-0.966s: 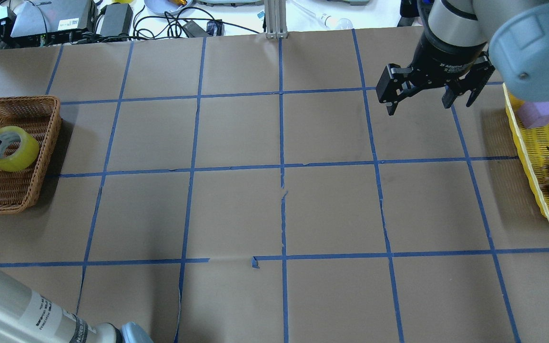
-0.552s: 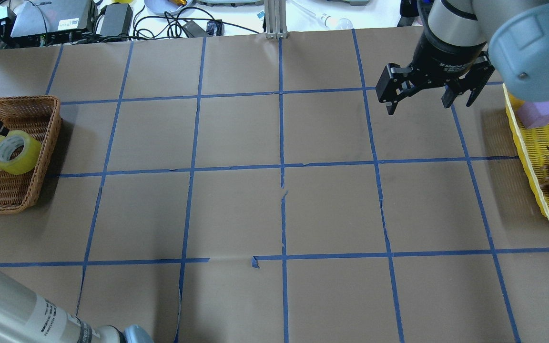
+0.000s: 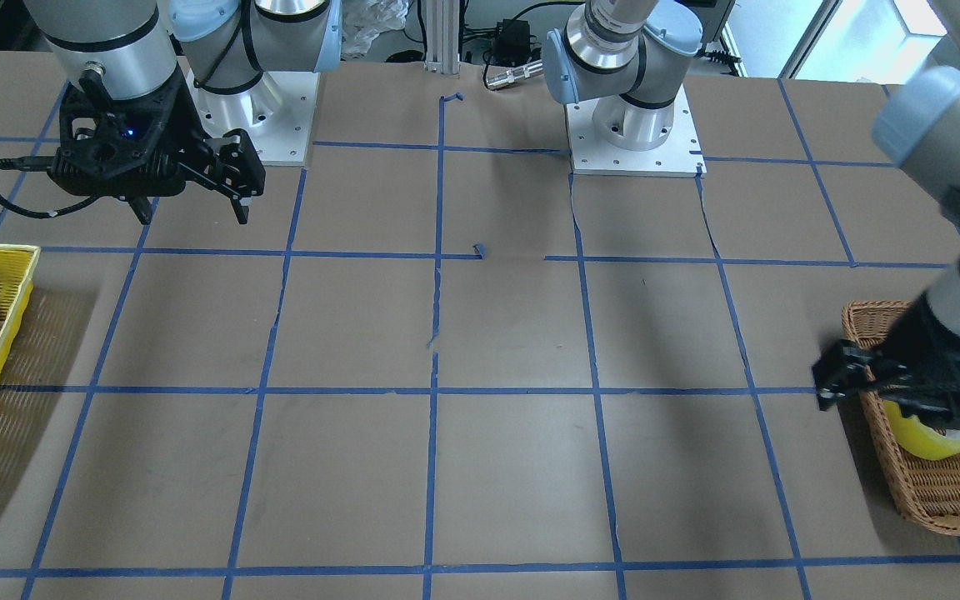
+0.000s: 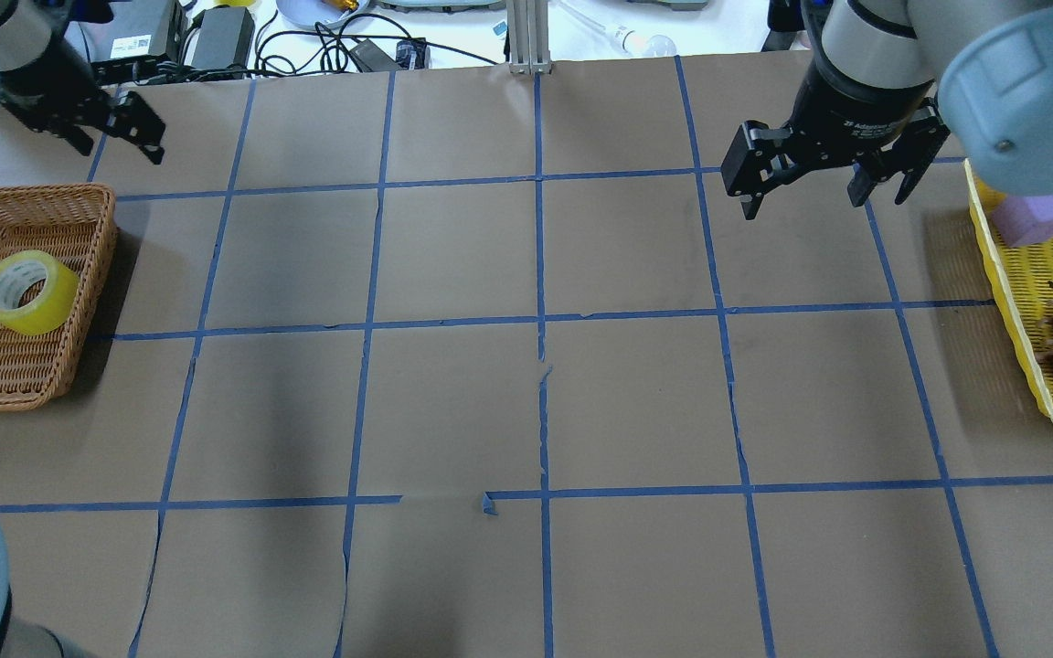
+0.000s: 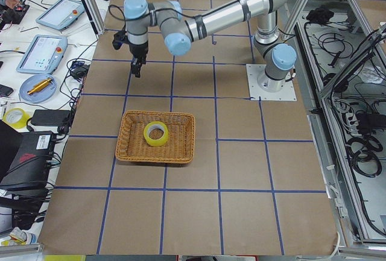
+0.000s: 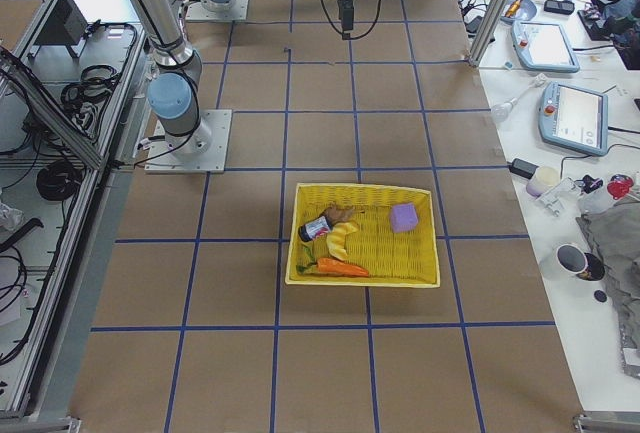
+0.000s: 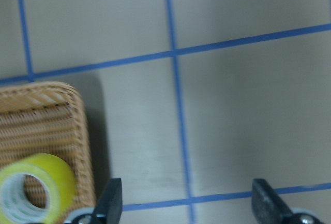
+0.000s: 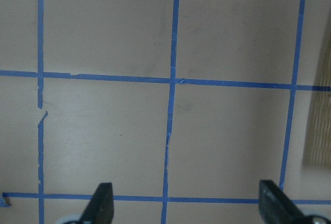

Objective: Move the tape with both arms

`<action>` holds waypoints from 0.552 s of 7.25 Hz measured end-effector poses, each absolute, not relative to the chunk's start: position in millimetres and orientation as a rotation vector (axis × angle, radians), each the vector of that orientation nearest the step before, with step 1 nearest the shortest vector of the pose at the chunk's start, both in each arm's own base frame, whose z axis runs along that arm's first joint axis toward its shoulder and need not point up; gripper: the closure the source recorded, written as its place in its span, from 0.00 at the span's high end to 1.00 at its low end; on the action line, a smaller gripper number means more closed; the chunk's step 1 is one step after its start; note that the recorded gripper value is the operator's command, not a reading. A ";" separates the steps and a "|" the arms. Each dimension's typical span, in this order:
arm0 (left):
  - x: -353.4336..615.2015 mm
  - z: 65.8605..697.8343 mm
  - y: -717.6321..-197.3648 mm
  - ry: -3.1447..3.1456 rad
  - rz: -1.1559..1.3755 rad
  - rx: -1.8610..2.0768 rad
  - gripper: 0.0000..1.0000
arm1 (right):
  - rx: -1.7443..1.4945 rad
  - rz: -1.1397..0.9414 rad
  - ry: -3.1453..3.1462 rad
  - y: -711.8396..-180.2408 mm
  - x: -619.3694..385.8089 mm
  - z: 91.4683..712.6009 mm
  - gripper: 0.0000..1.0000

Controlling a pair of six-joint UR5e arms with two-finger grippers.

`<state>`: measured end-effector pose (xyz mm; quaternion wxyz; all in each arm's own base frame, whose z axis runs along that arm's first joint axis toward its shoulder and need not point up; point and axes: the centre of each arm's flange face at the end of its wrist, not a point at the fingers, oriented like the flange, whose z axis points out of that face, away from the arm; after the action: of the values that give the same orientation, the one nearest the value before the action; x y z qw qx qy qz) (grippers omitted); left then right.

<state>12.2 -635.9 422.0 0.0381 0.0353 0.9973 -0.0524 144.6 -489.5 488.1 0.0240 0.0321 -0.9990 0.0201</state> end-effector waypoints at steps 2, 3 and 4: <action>-111.9 461.3 -573.3 3.084 -0.133 -0.007 1.00 | 0.100 0.059 -3.090 -489.2 144.6 487.8 1.00; -138.8 482.9 -534.9 3.091 -0.083 -0.027 1.00 | 0.100 0.059 -3.090 -489.3 144.1 487.6 1.00; -146.2 503.2 -505.3 3.091 -0.040 -0.038 1.00 | 0.100 0.061 -3.090 -489.5 143.9 487.9 1.00</action>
<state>-146.2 -505.3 503.2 0.0249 -0.0122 0.9995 -0.0130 143.9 -489.5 487.9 0.0246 0.0324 -0.9990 0.0198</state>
